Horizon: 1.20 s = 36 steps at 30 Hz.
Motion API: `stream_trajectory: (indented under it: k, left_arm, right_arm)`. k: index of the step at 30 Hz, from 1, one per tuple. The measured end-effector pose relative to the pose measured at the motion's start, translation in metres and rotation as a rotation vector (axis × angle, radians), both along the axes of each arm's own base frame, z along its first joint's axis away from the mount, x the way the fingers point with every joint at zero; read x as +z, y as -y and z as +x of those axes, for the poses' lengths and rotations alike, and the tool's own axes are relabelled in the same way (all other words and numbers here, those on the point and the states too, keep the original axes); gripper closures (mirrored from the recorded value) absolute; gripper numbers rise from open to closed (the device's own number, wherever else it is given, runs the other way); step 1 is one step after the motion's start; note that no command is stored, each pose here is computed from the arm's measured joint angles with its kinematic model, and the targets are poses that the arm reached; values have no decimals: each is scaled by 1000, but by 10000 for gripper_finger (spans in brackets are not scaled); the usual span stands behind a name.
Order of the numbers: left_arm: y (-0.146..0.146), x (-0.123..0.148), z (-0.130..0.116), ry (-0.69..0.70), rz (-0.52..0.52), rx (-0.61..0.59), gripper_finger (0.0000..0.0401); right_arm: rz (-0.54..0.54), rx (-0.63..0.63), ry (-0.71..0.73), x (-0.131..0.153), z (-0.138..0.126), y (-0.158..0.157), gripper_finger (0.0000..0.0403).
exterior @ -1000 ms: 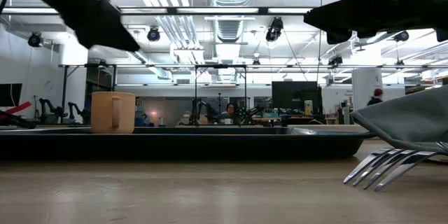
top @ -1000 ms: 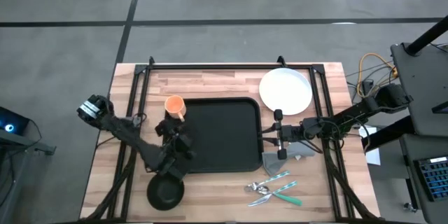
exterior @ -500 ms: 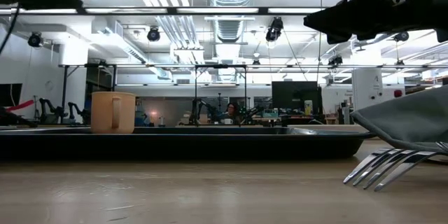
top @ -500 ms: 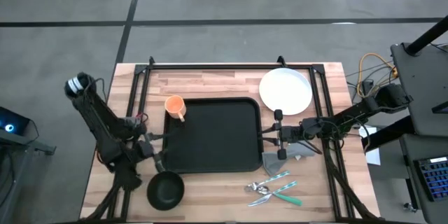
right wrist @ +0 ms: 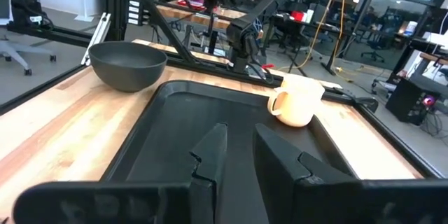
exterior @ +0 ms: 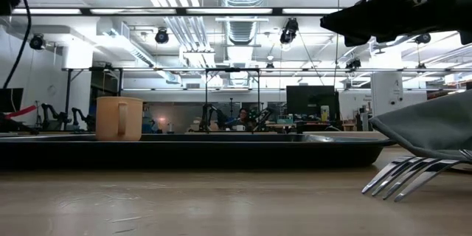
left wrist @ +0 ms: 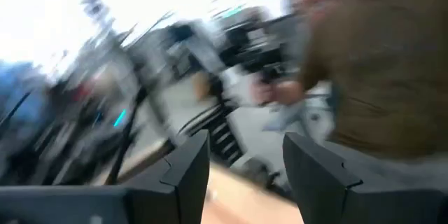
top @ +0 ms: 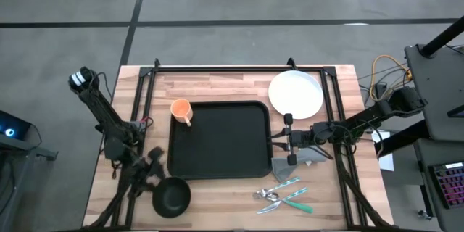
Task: Set up tray
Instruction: Put the white plate below the orange mug on the black serving tray
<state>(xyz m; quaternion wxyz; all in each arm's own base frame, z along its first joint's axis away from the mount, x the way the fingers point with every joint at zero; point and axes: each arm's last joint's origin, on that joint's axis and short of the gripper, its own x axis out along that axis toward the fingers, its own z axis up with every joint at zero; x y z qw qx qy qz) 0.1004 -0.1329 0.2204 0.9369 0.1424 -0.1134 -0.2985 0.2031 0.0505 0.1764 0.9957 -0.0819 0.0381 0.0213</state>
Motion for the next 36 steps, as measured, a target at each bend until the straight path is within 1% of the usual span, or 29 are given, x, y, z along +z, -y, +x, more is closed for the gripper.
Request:
stream_trajectory:
  k: [1, 3, 6, 9, 12, 14, 16, 19, 22, 27, 29, 32, 36]
  left_arm:
    - [-4, -1, -1, -43, -29, 34, 239]
    - [-6, -5, -2, -102, -33, 46, 239]
    - [-8, -7, -3, -127, -25, 61, 239]
    - [-11, -4, -5, -146, -49, 57, 239]
    - [-14, -10, -6, -214, -49, 71, 239]
    - [-16, -13, -8, -243, -68, 71, 239]
    - [-18, -14, -9, -250, -91, 69, 239]
    - [-22, -21, -12, -263, -93, 69, 239]
    - [-27, -28, -15, -269, -120, 67, 239]
    - [-37, -46, -22, -285, -179, 60, 239]
    - [-41, -52, -25, -286, -187, 58, 239]
    - [-44, -50, -27, -294, -209, 53, 239]
    - [-47, -47, -29, -266, -237, 46, 239]
  right_arm:
    - [8, -1, -3, 0, 0, 0, 342]
    - [6, -1, -9, -1, 0, 0, 341]
    - [2, 0, -11, -1, 0, 0, 339]
    - [5, -1, -28, -3, 0, 0, 341]
    - [10, -1, -27, -3, 0, 0, 344]
    - [11, -1, -28, -3, 0, 0, 344]
    - [13, -1, -27, -3, 0, 0, 344]
    - [13, -1, -28, -3, 0, 0, 345]
    - [9, -1, -28, -3, 0, 0, 346]
    - [11, -1, -28, -3, 0, 0, 346]
    - [11, -1, -28, -3, 0, 0, 346]
    - [9, -1, -29, -3, 0, 0, 346]
    - [4, -1, -40, -4, 0, 0, 346]
